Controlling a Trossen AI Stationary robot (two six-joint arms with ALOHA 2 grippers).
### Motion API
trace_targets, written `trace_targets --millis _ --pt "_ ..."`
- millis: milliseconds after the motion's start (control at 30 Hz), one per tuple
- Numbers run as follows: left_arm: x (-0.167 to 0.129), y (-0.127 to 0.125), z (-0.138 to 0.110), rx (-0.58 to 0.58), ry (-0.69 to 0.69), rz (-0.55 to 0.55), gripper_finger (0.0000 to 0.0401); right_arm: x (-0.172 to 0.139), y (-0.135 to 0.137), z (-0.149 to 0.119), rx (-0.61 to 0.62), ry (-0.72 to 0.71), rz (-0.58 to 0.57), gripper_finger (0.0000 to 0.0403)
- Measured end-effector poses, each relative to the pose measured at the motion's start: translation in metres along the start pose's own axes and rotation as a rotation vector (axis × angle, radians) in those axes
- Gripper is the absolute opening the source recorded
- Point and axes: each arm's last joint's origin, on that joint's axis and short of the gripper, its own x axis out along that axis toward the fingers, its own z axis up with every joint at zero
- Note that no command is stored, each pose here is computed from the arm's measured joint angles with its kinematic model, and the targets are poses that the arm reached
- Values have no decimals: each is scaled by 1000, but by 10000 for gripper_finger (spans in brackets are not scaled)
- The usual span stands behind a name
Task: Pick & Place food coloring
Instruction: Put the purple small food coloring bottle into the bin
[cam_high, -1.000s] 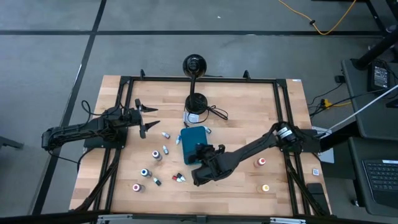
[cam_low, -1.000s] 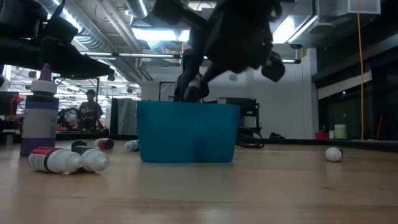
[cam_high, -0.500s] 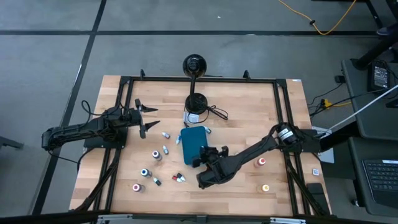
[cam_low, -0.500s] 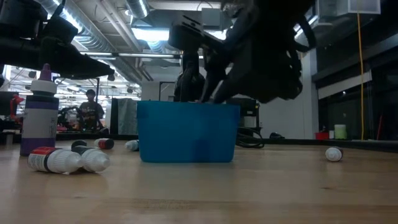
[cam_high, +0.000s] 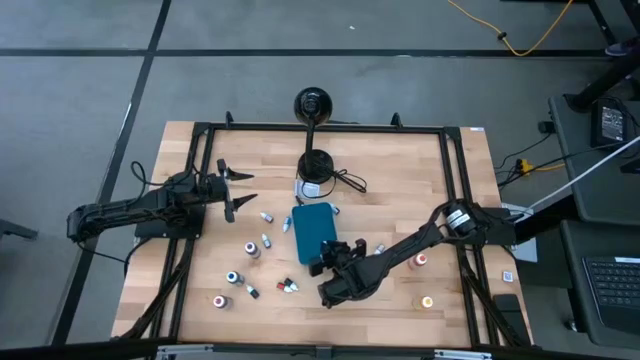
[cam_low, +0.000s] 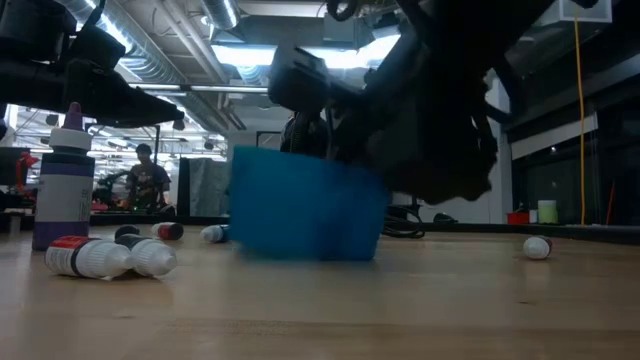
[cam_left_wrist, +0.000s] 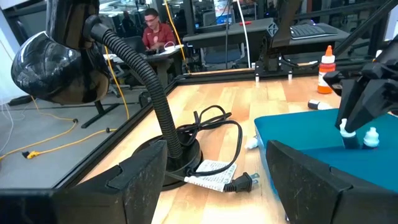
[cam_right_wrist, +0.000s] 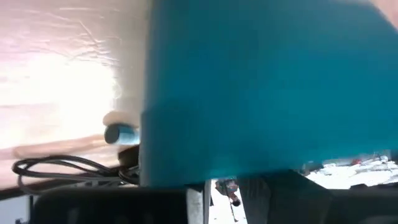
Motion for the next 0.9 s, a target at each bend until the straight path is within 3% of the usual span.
trace_targets --millis 900 --pt "0 0 0 0 0 0 269 1 -9 -2 -60 22 -10 63"
